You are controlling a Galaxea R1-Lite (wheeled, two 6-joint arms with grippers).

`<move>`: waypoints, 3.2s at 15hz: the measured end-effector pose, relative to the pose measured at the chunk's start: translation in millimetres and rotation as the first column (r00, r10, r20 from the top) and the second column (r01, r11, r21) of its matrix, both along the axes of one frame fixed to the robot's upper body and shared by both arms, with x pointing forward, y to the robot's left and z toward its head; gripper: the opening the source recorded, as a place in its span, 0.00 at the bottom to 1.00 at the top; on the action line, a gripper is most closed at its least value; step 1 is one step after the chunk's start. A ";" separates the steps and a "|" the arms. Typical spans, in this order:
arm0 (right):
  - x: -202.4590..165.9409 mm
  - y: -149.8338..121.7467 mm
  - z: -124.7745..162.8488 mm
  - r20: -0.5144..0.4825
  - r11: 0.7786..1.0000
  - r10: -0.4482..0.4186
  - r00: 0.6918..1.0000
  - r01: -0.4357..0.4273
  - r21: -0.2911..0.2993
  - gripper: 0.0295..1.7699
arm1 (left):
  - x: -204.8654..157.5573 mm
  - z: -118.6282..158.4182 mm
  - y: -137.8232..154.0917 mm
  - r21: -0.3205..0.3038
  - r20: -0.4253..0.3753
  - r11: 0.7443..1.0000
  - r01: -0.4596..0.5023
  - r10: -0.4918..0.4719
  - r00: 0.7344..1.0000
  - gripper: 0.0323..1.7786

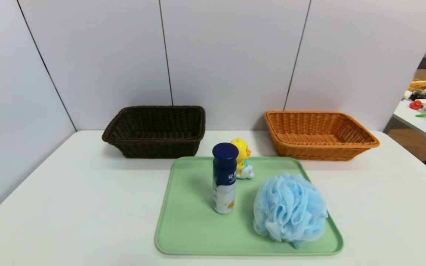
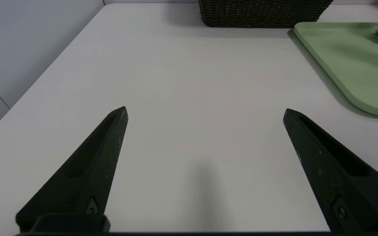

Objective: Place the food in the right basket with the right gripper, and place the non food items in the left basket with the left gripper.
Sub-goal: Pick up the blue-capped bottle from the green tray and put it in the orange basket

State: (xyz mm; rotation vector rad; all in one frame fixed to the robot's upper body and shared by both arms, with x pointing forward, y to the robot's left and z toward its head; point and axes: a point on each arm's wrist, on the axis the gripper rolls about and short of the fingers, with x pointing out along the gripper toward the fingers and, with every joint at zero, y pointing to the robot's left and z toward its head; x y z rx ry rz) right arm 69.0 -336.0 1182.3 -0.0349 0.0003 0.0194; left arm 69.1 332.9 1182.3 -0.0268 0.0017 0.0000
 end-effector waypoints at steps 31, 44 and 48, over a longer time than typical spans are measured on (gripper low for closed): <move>199.4 65.6 196.9 -0.299 0.799 0.583 0.755 -0.600 0.043 0.96 | 188.7 201.0 -56.2 -0.106 -0.167 0.905 0.412 -0.425 0.890 0.95; 227.3 138.3 111.9 -0.262 0.449 0.874 0.409 -0.886 0.115 0.96 | 213.2 154.2 -95.1 -0.127 -0.330 0.905 0.406 -0.425 0.843 0.95; 244.5 168.7 92.7 -0.219 0.409 0.897 0.383 -0.908 0.087 0.96 | 212.8 153.4 -95.2 -0.091 -0.333 0.943 0.320 -0.332 0.883 0.95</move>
